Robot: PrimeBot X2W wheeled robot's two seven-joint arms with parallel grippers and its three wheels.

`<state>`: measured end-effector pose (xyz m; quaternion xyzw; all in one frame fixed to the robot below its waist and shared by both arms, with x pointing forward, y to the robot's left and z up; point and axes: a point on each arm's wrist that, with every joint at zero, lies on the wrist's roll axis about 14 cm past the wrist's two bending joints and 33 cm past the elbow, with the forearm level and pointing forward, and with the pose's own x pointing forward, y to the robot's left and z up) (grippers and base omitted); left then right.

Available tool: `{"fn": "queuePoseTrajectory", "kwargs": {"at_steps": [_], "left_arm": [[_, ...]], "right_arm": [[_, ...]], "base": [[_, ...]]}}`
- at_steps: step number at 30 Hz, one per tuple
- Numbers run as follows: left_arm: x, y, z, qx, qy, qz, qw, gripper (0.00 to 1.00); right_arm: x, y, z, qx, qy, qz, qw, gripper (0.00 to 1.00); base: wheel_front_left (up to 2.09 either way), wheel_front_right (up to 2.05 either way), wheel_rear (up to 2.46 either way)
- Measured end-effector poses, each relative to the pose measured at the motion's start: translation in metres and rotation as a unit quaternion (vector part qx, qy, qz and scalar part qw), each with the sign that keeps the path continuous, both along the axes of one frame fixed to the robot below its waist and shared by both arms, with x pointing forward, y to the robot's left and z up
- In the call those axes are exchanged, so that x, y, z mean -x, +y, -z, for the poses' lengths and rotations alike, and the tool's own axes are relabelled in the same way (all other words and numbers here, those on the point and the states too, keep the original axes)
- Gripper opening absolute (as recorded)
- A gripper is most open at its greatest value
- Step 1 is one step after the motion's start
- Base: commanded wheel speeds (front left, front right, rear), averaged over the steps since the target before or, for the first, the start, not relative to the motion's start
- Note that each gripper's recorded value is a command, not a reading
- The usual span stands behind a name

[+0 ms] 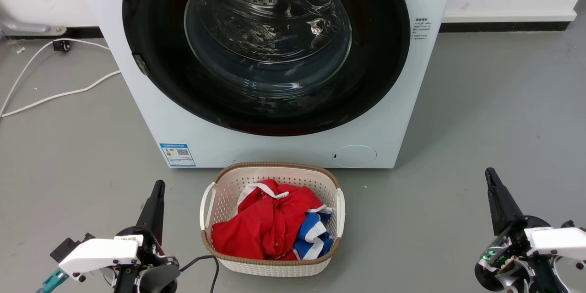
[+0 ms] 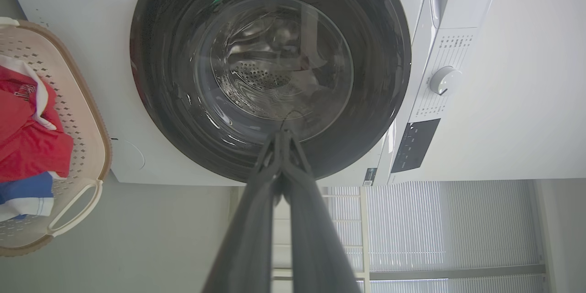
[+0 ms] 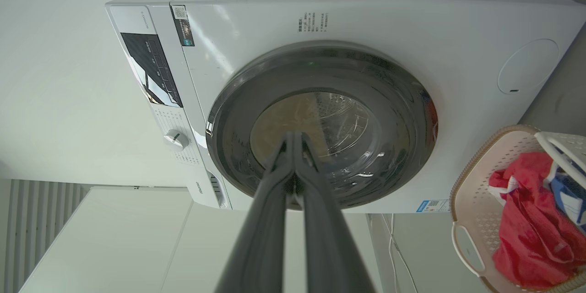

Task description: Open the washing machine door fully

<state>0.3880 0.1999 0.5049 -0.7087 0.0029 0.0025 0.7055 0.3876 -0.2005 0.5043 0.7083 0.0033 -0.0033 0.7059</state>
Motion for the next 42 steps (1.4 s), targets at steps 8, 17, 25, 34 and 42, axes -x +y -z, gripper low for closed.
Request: {"fn": "queuePoseTrajectory", "kwargs": {"at_steps": [8,17,25,34,42], "left_arm": [[0.0,0.0,0.0,0.0,0.0,0.0,1.0,0.0],[0.0,0.0,0.0,0.0,0.0,0.0,1.0,0.0],[0.009,-0.001,0.02,0.004,0.029,-0.001,1.0,1.0],[0.011,0.006,0.018,-0.041,0.032,-0.02,0.998,1.0],[0.01,0.004,0.01,-0.132,0.037,-0.02,0.99,1.0]], "right_arm": [[0.0,0.0,0.0,0.0,0.0,0.0,1.0,0.0],[0.0,0.0,0.0,0.001,0.0,0.0,1.0,0.0],[0.008,0.0,0.019,-0.003,0.029,0.001,1.0,1.0],[0.014,-0.009,0.026,0.032,0.041,0.023,0.998,1.0],[0.014,-0.011,0.012,0.133,0.024,0.027,0.99,1.0]], "base": [[0.0,0.0,0.0],[0.0,0.0,0.0],[0.0,0.0,0.0],[0.0,0.0,0.0],[0.0,0.0,0.0]]}}
